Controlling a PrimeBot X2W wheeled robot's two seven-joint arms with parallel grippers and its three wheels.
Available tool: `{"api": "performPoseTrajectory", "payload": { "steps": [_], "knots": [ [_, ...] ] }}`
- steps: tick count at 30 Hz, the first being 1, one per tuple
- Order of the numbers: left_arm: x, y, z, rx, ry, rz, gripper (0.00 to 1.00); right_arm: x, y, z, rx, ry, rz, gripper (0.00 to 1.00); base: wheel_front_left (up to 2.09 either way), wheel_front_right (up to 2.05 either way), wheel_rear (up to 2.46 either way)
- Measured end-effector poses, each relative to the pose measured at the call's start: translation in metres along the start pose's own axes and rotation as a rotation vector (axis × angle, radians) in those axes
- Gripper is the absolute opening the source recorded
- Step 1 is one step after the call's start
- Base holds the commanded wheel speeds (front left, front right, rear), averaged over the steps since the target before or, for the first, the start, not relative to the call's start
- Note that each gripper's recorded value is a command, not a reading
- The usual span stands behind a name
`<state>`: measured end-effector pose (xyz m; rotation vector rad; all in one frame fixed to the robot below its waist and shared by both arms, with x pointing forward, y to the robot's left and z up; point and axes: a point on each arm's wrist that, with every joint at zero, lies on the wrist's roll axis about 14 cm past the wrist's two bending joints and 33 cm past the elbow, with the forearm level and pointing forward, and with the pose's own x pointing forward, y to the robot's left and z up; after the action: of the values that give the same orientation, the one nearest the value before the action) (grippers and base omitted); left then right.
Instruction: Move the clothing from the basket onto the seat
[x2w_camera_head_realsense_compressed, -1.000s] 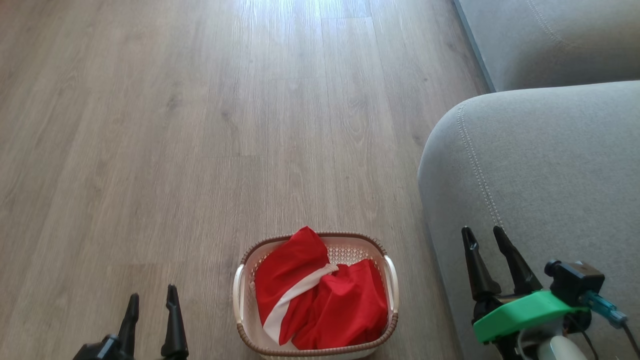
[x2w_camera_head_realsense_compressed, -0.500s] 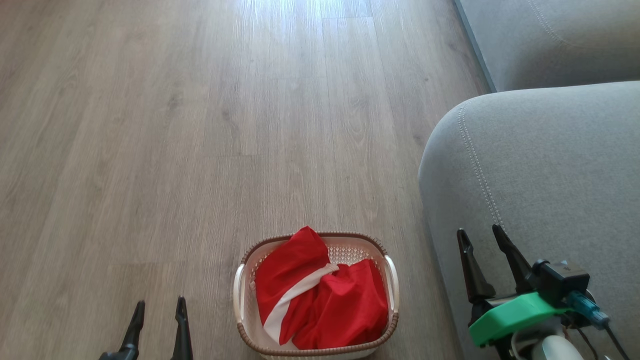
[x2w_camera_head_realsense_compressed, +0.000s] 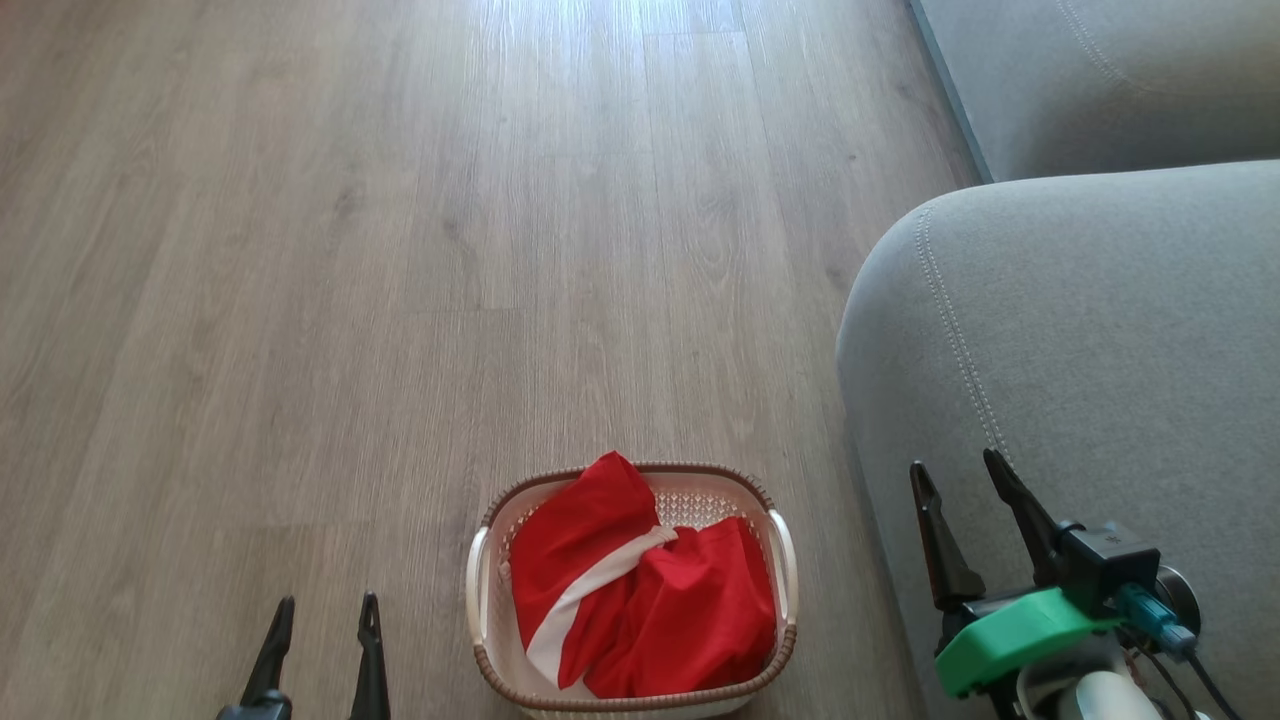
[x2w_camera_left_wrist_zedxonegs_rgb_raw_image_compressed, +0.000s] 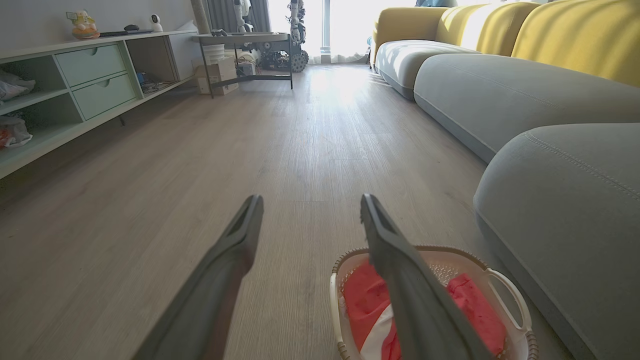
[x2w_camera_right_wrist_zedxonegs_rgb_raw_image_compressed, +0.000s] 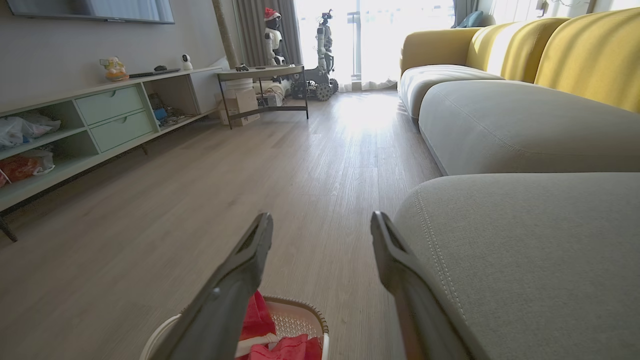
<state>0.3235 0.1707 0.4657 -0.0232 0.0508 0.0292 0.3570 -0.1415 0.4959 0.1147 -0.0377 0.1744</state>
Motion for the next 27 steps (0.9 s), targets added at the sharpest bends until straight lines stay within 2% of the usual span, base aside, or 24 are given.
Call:
{"api": "performPoseTrajectory", "payload": {
  "steps": [27],
  "knots": [
    [0.0018, -0.0010, -0.0052, 0.000, 0.019, -0.003, 1.00, 0.0004, -0.0054, -0.0066, 0.004, 0.020, -0.016, 1.00, 0.00, 0.00, 0.00]
  ]
}}
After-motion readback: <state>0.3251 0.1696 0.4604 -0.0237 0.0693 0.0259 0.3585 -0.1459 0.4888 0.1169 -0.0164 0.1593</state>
